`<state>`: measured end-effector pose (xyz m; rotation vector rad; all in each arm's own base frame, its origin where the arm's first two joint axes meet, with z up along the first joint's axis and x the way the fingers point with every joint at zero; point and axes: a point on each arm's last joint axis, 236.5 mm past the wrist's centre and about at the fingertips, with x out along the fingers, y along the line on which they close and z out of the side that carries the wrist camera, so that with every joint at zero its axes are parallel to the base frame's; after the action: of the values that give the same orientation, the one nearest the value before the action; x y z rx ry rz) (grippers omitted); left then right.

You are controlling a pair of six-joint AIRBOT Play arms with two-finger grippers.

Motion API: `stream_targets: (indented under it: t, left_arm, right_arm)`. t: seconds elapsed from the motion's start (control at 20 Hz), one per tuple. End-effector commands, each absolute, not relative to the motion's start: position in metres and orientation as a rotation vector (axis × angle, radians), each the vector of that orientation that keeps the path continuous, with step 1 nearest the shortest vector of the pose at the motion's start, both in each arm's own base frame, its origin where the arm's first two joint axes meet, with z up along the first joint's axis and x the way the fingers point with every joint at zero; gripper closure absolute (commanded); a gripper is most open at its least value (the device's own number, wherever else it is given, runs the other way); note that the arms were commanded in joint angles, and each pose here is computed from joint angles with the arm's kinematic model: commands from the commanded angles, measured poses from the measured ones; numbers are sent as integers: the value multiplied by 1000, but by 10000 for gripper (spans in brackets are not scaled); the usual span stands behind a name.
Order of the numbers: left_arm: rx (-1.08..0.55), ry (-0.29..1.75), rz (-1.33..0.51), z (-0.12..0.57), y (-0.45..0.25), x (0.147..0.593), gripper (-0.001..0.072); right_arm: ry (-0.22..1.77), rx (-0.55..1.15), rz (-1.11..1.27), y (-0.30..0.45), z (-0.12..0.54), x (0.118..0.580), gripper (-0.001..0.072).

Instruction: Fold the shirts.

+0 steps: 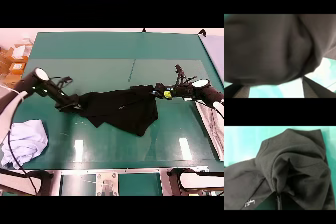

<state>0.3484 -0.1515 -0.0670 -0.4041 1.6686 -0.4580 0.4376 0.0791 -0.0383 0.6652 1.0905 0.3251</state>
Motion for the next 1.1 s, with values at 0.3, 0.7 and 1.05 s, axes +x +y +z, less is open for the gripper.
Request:
stream_targets:
  t: [0.3,0.7,1.05]
  left_arm:
    - [-395,1652,-433,-87,-184,341,-4]
    - [-285,1591,-480,-68,-194,356,677]
    - [-144,1293,-596,104,-197,393,678]
  right_arm:
    - [1101,644,348,81,-39,434,694]
    - [1137,651,384,88,-38,425,694]
    - [1036,644,486,67,63,448,694]
